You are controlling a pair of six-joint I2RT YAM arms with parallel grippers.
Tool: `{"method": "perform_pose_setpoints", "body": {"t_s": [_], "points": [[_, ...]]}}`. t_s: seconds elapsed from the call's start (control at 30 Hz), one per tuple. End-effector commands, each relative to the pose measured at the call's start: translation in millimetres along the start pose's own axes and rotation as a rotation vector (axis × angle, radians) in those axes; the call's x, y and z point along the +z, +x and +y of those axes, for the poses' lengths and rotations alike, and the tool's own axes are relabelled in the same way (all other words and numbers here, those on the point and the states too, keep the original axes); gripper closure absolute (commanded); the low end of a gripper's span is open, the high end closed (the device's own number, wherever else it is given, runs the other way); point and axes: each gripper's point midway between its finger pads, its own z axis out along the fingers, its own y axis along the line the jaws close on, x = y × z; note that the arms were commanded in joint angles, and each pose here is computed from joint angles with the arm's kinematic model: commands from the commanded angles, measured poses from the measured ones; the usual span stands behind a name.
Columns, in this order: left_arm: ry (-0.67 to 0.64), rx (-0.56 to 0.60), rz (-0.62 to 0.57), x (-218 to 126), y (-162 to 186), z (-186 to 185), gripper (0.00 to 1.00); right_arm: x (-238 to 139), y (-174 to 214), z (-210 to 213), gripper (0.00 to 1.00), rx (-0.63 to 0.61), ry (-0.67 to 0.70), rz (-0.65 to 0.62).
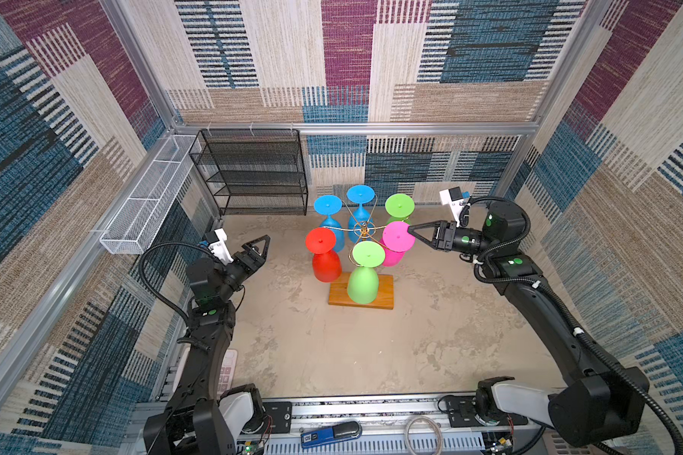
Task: Take the wine glass off the wine glass rack
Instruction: 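Close the right gripper on the magenta glass foot while left gripper waits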
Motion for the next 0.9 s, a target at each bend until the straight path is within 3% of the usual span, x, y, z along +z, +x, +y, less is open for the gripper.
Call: {"method": "perform_pose_setpoints", "body": {"t_s": [0.0,0.13,0.37,0.47,0.87], "points": [[0.038,0.002,-0.007,-0.4,-3.3,-7.6,0.11,0.9,3.8,-3.7,0.93,0.024,0.003,0.014],[0.041,-0.007,-0.007,-0.7,-3.5,-7.6,0.11,0.4,8.9,-8.7,0.9,0.043,0.014,0.018],[0.045,-0.017,-0.013,-1.3,-5.9,-7.2,0.11,-2.7,15.5,-11.1,0.71,0.061,0.032,0.021],[0.049,-0.031,-0.015,-0.8,-6.3,-5.9,0.11,-4.1,16.3,-9.7,0.69,0.06,0.039,0.015],[0.068,-0.064,-0.023,-2.0,-9.3,-3.9,0.11,-6.3,14.9,-3.5,0.88,0.064,0.041,0.015]]}}
